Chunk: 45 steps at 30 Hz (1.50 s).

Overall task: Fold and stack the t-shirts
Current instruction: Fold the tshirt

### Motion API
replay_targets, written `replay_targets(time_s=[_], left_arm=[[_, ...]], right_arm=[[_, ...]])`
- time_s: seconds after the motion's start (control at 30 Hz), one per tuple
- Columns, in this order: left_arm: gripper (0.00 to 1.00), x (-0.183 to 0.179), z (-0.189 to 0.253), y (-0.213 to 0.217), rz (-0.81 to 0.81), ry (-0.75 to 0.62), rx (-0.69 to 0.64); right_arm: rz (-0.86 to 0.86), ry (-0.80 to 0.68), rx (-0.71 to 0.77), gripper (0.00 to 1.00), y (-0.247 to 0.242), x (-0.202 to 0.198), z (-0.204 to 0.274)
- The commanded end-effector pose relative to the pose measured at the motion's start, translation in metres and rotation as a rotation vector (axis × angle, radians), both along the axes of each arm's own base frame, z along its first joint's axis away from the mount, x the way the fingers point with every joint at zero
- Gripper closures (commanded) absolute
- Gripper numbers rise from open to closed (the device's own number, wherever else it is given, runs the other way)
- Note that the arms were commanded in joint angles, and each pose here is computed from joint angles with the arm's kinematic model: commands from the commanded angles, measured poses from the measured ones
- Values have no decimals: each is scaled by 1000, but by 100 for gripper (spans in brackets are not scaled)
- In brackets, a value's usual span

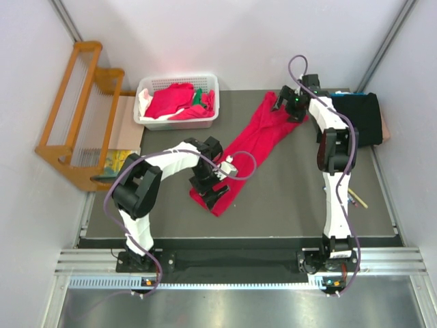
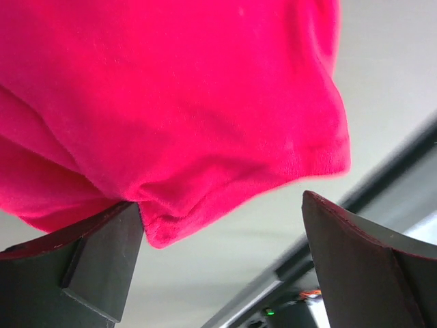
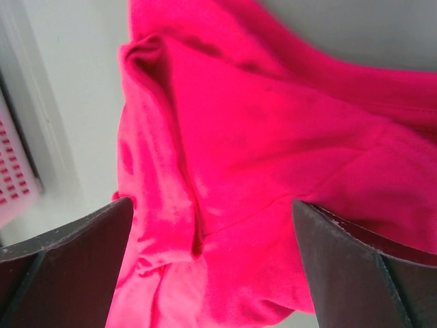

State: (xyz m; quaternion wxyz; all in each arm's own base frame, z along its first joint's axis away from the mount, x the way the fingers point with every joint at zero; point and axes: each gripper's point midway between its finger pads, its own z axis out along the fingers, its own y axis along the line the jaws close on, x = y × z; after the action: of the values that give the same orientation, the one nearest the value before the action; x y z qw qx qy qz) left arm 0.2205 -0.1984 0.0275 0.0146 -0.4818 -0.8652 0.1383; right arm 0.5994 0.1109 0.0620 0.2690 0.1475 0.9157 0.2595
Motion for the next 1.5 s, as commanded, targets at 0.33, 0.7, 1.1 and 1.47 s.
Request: replay_targets(time_s=[0.33, 0.7, 1.1, 1.47], left_arm=[[1, 68, 154, 61, 318, -93, -435], [1, 90, 196, 156, 733, -376, -568], [1, 74, 171, 164, 788, -414, -499], [1, 73, 161, 170, 790, -429, -462]], right_arm=[[400, -390, -362, 0, 150, -115, 176], [615, -340, -818, 0, 192, -310, 95], [893, -290, -801, 0, 265, -420, 31], [955, -285, -806, 0, 299, -425, 3]])
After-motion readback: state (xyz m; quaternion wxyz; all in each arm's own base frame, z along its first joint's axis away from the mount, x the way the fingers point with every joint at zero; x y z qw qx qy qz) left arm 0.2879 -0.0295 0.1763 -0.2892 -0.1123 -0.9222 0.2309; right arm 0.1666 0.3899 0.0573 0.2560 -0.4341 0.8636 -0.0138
